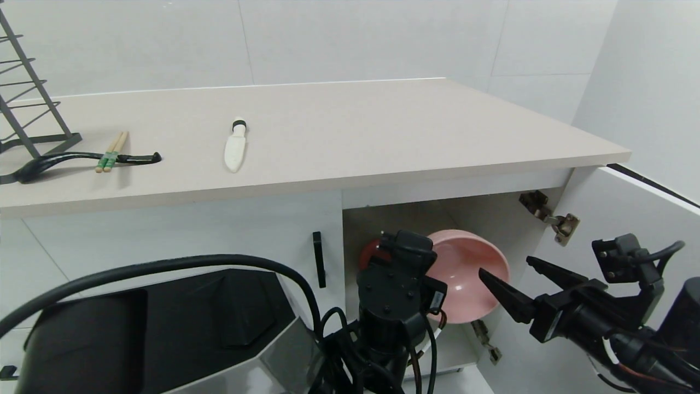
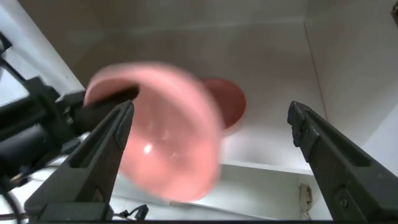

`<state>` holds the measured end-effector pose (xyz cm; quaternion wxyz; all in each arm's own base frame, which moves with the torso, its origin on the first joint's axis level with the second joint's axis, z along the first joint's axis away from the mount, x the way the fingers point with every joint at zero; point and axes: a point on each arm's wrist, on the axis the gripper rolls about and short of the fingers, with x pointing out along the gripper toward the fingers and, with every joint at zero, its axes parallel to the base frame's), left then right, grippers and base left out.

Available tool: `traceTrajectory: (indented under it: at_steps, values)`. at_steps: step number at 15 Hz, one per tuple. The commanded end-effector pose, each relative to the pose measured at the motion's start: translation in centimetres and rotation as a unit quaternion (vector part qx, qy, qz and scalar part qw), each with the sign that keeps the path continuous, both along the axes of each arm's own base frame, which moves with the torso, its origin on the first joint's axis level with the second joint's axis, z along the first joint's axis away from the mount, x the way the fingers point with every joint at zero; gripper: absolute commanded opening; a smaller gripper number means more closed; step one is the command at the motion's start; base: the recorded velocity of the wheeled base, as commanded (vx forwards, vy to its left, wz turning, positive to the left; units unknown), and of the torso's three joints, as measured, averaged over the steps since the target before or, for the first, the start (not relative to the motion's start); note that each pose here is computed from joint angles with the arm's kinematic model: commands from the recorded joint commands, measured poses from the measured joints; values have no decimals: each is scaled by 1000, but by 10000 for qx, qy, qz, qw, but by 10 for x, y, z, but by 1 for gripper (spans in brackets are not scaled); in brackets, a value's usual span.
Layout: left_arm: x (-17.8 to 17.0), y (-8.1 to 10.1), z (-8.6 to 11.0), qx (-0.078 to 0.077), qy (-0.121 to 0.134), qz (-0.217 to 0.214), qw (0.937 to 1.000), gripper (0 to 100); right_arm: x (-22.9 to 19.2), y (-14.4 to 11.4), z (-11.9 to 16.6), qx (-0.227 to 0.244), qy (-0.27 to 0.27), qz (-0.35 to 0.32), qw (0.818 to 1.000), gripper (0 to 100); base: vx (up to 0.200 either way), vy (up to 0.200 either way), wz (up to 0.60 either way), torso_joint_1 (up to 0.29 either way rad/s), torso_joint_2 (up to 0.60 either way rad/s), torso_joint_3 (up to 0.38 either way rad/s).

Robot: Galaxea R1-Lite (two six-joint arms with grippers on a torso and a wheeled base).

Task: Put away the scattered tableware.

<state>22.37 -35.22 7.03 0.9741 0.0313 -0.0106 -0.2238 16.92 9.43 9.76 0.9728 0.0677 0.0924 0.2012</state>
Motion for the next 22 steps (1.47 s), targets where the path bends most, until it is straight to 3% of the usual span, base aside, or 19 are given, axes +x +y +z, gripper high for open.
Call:
traceTrajectory:
  at_steps: [1,4,12,14,15,17,21,22]
  values:
    - [2,-4,-6,-90,-34,4,10000,0,4,-3,-5,-54,107,-142,9998,100,0,0,0,0,0,0]
    - [3,-3,-2,-335,-164,34,9993,0,9,-9,-8,-53,206,-349,9992,100,0,0,0,0,0,0]
    - [0,-4,3,-466,-236,-66,9986,0,9,-10,-7,-31,149,-370,9992,100,0,0,0,0,0,0]
    - [-8,-2,6,-439,-213,-227,9986,0,9,-10,-6,-28,142,-370,9992,100,0,0,0,0,0,0]
    - [-11,0,6,-403,-197,-342,9984,0,9,-10,-6,-28,142,-370,9992,0,0,0,0,0,0,0]
    - [-17,6,9,-382,-145,-704,9967,0,9,-10,-6,-31,133,-354,9993,0,0,0,0,0,0,0]
    - [-15,7,7,-387,-120,-758,9963,0,8,-8,-6,-56,114,-303,9995,0,0,0,0,0,0,0]
    - [-16,6,6,-380,-116,-789,9961,100,8,-8,-6,-63,111,-301,9995,0,0,0,0,0,0,0]
